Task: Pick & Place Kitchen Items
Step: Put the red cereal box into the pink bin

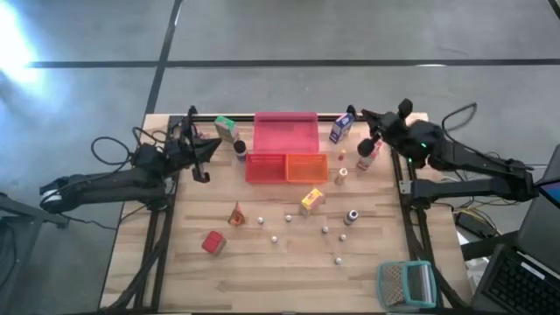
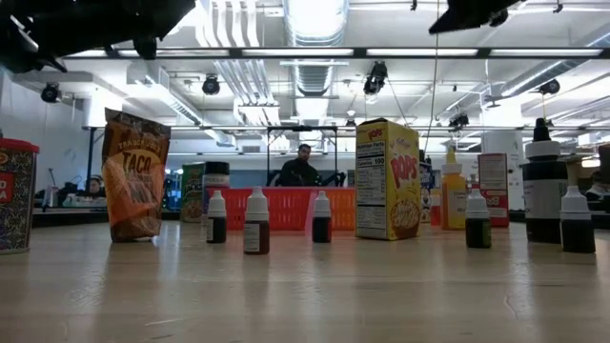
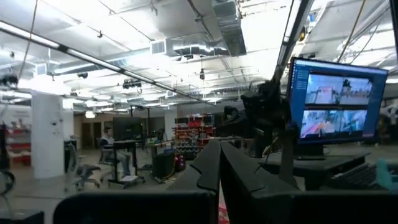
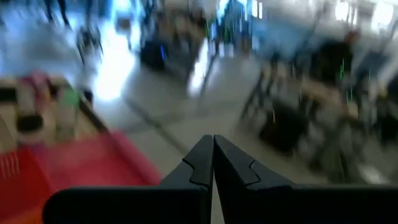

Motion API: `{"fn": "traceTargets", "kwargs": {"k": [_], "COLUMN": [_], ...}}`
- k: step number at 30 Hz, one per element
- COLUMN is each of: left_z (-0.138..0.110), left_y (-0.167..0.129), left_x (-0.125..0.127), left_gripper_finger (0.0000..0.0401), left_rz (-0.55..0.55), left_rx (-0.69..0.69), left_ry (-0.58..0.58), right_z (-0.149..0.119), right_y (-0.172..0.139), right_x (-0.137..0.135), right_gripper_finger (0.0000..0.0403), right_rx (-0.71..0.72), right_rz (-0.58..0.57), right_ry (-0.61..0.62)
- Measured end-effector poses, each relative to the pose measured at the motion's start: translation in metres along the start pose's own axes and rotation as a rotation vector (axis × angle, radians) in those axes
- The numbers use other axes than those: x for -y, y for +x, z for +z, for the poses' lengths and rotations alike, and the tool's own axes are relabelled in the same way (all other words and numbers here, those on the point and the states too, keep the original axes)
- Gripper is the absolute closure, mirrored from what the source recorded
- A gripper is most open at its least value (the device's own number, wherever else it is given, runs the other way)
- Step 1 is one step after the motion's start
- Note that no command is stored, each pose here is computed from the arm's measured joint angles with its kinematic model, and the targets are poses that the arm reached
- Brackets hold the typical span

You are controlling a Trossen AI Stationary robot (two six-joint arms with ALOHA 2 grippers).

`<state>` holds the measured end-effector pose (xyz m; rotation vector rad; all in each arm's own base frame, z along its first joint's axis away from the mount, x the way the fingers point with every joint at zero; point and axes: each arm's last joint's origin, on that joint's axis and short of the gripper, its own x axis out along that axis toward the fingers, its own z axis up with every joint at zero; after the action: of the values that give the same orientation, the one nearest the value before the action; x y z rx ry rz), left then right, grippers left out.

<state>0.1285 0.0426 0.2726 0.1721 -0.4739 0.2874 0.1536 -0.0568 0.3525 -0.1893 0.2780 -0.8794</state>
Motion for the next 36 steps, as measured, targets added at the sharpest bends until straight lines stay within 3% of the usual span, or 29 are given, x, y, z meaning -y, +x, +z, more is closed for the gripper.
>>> {"fn": "traceTargets", "kwargs": {"k": [3,11,19,27,36], "left_z": [0.000,0.001,0.001,0.008,0.017], "left_y": [0.000,-0.001,0.000,0.008,0.018], "left_x": [0.000,-0.001,-0.001,-0.003,-0.005], "left_gripper_finger": [0.0391,0.0391,0.0391,0.0391,0.0391], "left_rz": [0.001,0.024,0.028,0.028,0.055], "left_rx": [0.001,0.006,0.003,-0.089,-0.268], "left_ry": [0.059,0.016,0.066,0.051,0.073], "right_z": [0.005,0.009,0.018,0.006,-0.007], "right_y": [0.010,0.019,0.030,0.073,0.102], "right_x": [0.006,0.021,0.020,0.037,0.049], "right_gripper_finger": [0.0394,0.0394,0.0394,0.0394,0.0394], "right_rx": [-0.209,-0.681,-0.813,-0.938,-1.006], "right_rz": [-0.039,-0.177,-0.019,0.189,0.124], "right_ry": [0.009,0.008,0.148,0.230,0.253]}}
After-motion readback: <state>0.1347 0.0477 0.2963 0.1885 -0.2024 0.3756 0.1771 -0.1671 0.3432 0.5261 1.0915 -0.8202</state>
